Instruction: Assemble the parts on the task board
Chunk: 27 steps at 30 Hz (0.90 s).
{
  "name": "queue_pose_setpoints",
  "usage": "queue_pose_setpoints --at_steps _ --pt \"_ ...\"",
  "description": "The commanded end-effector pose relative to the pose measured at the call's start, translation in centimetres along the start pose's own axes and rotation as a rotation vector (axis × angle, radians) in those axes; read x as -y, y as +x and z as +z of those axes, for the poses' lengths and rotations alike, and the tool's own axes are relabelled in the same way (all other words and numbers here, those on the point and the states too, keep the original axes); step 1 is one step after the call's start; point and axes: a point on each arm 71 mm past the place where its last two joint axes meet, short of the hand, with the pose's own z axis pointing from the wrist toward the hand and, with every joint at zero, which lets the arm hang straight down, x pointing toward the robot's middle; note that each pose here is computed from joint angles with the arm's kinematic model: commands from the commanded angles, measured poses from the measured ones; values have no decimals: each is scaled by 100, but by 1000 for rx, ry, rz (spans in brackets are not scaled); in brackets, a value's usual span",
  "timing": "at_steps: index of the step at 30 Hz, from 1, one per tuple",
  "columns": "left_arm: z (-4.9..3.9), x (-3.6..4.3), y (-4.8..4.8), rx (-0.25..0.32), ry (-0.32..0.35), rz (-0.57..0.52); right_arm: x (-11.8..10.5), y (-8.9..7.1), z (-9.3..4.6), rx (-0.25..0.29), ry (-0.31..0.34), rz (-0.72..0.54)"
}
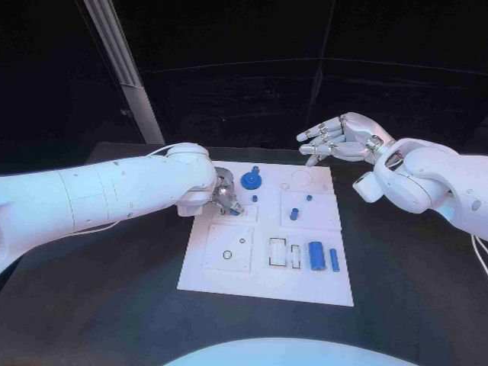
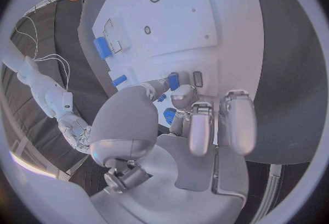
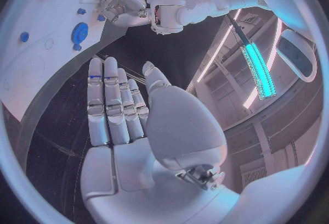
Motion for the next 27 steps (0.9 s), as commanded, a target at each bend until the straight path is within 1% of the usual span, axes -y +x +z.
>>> queue_pose_setpoints --at_steps 1,11,21,27 --pt "29 -20 63 -37 -17 5 -20 5 9 -8 -12 8" --pt "52 -8 41 -32 -33 3 -20 14 13 -14 -9 10" --pt "67 26 40 -39 -37 12 -21 21 14 -18 -7 11" --pt "71 21 37 -43 -41 15 -16 21 12 -23 -1 12"
